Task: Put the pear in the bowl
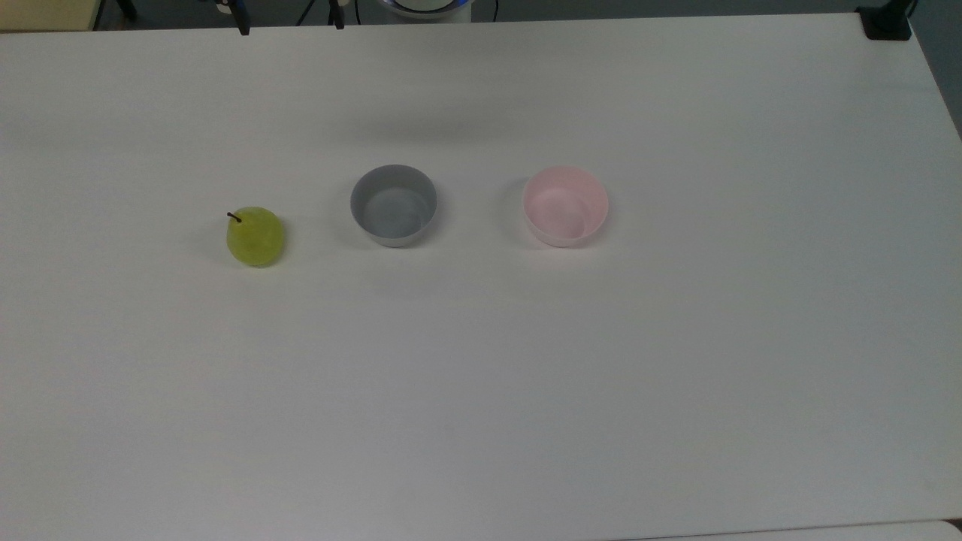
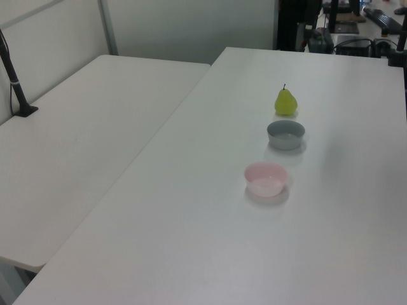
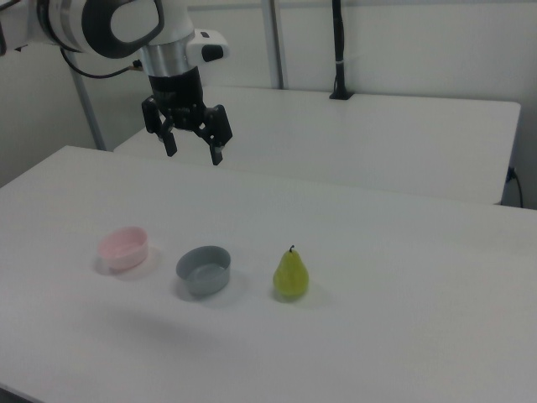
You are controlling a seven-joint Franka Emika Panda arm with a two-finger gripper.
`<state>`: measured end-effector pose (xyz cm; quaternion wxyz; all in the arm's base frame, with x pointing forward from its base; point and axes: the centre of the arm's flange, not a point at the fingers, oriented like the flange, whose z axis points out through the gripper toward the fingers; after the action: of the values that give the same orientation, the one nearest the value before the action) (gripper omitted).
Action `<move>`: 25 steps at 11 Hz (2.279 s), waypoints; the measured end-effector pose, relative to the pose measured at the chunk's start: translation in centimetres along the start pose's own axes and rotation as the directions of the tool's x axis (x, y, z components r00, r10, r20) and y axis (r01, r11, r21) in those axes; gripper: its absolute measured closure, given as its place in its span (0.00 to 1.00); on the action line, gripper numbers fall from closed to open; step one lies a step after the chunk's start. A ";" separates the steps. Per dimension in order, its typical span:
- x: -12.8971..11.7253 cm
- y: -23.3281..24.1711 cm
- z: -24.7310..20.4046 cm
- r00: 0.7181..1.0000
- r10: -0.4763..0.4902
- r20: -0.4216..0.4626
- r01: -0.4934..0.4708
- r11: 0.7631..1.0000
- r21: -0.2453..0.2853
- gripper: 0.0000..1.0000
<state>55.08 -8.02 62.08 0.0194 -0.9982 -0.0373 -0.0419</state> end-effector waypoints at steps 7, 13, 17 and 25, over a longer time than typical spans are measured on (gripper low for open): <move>0.1 -0.6 0.3 1.000 -0.010 0.006 0.010 1.000 0.002 0.00; 0.1 -0.1 0.5 0.995 -0.096 0.010 0.096 0.995 0.000 0.00; -0.6 3.7 0.7 0.961 -0.272 0.038 0.274 0.961 -0.036 0.00; 0.0 12.8 5.2 0.976 -0.219 0.022 0.220 0.967 -0.131 0.00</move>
<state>56.43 -20.61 56.46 -0.0519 -0.9872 -0.1445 -0.0427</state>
